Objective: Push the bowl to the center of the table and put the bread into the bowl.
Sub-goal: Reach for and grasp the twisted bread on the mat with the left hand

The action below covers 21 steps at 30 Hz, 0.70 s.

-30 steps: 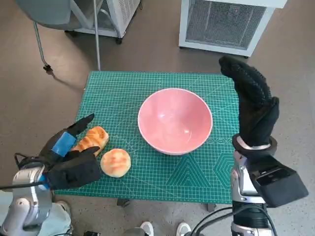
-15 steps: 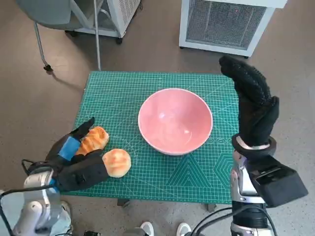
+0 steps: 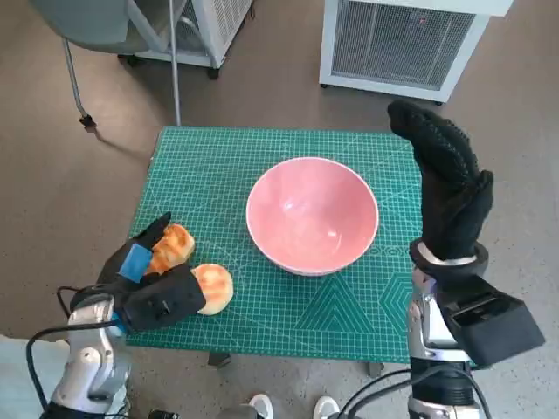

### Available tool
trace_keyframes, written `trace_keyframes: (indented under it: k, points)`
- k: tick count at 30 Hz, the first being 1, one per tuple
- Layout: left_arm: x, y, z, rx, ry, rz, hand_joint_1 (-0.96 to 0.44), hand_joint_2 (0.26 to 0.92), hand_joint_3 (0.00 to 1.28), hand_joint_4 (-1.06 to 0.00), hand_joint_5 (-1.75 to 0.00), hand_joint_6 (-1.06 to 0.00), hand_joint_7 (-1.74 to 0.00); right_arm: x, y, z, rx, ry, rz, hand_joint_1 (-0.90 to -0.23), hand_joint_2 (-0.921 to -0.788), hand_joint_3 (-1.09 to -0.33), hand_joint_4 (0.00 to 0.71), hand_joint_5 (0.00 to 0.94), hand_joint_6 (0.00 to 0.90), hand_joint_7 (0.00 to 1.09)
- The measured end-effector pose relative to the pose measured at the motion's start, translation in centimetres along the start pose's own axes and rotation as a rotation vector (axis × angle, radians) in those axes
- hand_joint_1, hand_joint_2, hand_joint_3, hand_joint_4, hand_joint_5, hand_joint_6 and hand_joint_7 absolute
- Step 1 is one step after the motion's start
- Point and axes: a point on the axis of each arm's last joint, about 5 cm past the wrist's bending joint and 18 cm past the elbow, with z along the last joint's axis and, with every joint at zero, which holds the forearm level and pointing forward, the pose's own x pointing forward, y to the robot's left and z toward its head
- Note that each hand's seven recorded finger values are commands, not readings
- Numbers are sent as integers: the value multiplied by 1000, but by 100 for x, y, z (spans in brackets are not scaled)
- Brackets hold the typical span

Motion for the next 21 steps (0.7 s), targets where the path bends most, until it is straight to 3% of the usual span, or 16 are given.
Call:
trace_keyframes:
  k: [3,4,5,7,9,10,12,15,17,21]
  points:
    - [21,-19,-8,6,9,-8,-351,839,4,-438,-81,-356,-50,0,4,-2,2,3,1,-422,-921,-656,338,18,-1,768]
    - [28,-25,-11,7,10,-9,-320,834,7,-443,-193,-379,-69,1,5,-2,2,3,2,-422,-921,-656,338,18,-1,768]
    - [35,-30,-13,9,10,-9,-273,829,8,-399,-455,-409,-106,1,6,-2,3,4,2,-422,-921,-656,338,18,-1,769]
    - [51,-46,-20,14,3,-7,-172,833,5,-365,-1021,-391,-339,1,8,-2,4,5,3,-423,-921,-656,337,18,-1,770]
    - [76,-65,-32,17,-5,8,95,806,182,-501,-1166,-384,-478,1,8,-3,7,7,1,-423,-921,-656,337,18,-1,770]
    - [93,-68,-41,15,-10,24,155,770,269,-536,-1204,-388,-519,1,8,-4,12,6,-1,-423,-921,-656,337,18,-1,771]
    - [131,-67,-59,13,-17,51,308,619,597,-620,-1335,-398,-652,1,8,-4,15,7,-2,-424,-921,-655,337,19,-1,771]
    - [186,-88,-96,19,-16,87,387,509,826,-657,-1431,-410,-776,2,16,-5,18,8,1,-424,-921,-655,337,19,-1,771]
    - [227,-110,-117,27,-15,109,407,482,884,-665,-1456,-420,-817,2,17,-5,21,8,0,-424,-921,-655,337,19,-1,771]
    - [306,-120,-135,29,-7,136,412,507,859,-655,-1459,-415,-912,3,16,-3,30,7,-5,-424,-921,-656,339,21,-1,771]
